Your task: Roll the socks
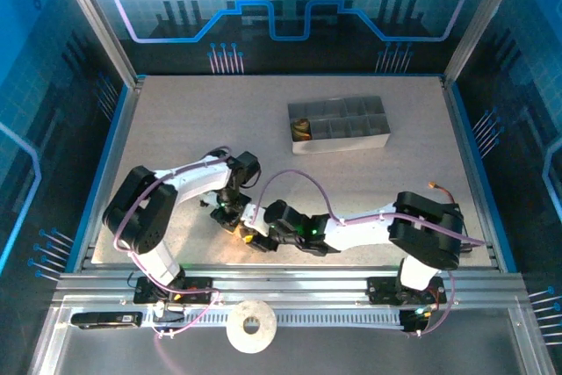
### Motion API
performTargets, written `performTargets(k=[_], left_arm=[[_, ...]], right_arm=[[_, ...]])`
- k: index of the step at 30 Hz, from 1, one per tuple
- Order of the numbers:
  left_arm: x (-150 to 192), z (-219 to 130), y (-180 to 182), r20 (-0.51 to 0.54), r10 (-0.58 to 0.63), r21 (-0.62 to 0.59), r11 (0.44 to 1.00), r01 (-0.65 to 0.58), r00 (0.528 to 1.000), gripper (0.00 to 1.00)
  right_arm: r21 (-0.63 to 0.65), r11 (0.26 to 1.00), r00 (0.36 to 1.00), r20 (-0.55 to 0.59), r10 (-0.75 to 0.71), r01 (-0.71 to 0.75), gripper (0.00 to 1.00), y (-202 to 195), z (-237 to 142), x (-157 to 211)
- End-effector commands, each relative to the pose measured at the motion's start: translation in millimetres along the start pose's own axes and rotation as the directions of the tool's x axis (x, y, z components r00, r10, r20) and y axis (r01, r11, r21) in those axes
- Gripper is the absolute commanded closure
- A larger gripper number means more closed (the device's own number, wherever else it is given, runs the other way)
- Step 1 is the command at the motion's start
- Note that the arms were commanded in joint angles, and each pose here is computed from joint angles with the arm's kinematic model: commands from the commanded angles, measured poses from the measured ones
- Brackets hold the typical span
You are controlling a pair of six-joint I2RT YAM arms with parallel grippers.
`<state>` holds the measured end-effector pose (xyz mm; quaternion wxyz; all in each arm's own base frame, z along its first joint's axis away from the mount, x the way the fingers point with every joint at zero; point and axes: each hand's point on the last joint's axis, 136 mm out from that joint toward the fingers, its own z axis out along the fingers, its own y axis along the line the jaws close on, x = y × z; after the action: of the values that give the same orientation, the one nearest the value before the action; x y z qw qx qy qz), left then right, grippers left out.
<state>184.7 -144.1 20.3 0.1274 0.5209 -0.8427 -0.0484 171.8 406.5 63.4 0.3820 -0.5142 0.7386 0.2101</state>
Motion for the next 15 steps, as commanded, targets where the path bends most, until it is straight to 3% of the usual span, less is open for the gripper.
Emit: performTargets(k=[1, 8, 11, 15], left_arm=[[4, 32, -15, -0.061, 0.047, 0.000, 0.999, -0.047, 0.997, 1.00], [7, 29, -28, -0.088, 0.075, 0.019, 0.997, -0.074, 0.993, 1.00], [8, 21, -30, -0.083, 0.088, 0.044, 0.995, -0.085, 0.993, 0.99], [8, 2, -33, -0.068, 0.099, 0.104, 0.990, -0.092, 0.993, 0.83]], right_arm=[[0.018, 1.000, 0.999, 0.037, 0.023, -0.024, 0.42, 0, 8, -15], [0.040, 0.997, 0.996, -0.066, 0.063, -0.060, 0.44, -6, 28, 7], [0.045, 0.993, 0.982, -0.153, 0.110, -0.105, 0.56, -12, 33, 34], [0.033, 0.982, 0.959, -0.212, 0.187, -0.184, 0.77, -18, 35, 49]])
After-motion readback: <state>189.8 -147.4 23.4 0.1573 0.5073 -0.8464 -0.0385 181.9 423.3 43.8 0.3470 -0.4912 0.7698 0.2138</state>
